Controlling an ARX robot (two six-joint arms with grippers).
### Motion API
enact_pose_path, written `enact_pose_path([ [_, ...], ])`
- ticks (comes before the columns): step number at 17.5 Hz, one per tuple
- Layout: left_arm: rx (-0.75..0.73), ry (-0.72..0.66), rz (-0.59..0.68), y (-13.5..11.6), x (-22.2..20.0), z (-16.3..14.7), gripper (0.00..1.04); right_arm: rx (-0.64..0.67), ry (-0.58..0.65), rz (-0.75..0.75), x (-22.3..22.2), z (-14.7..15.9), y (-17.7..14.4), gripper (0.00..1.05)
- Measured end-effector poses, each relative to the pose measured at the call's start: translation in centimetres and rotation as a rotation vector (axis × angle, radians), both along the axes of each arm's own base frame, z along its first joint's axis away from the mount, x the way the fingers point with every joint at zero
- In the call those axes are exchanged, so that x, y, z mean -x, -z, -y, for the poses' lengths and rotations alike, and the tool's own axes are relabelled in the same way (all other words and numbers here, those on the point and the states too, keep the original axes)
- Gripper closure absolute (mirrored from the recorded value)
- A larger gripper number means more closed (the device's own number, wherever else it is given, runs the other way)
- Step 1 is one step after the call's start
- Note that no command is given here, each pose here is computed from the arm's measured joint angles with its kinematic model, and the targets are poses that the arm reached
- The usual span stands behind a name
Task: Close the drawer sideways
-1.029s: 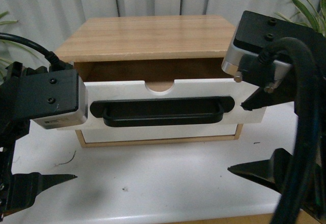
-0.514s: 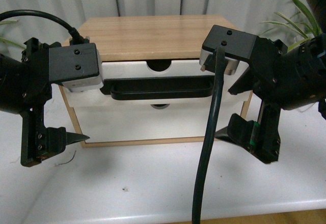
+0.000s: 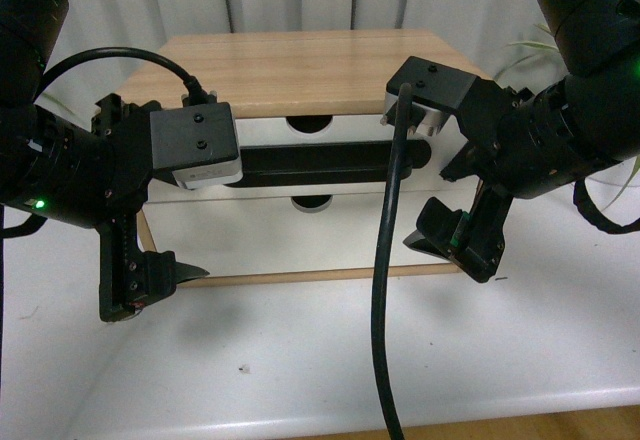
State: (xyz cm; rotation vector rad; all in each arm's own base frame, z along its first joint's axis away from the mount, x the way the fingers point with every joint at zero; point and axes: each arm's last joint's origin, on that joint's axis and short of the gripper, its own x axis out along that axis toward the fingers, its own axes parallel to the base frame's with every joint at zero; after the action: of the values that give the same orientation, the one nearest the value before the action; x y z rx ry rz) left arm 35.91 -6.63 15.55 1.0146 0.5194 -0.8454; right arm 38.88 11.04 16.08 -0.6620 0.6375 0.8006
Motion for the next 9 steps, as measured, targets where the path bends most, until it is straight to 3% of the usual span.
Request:
enact_pose_path([
  [2,0.017,0.005,0.027,-0.8,0.8,-0.3,0.07,-0.019,0.001,0.026,0.7,0.3,0.0,0.07],
  [5,0.101,-0.02,0.196,-4.1,4.0,-1.8,0.07,-0.062,0.035,0.182,4.0,2.5,-3.1,0.07],
  [7,0.194,-0.085,0.27,-4.6,7.3,-2.9,0.07,-0.143,0.111,0.316,7.7,4.7,-5.7,0.07],
  [9,0.307,-0.189,0.309,-4.0,11.4,-3.7,0.07,-0.217,0.246,0.361,12.2,6.7,-5.3,0.07],
])
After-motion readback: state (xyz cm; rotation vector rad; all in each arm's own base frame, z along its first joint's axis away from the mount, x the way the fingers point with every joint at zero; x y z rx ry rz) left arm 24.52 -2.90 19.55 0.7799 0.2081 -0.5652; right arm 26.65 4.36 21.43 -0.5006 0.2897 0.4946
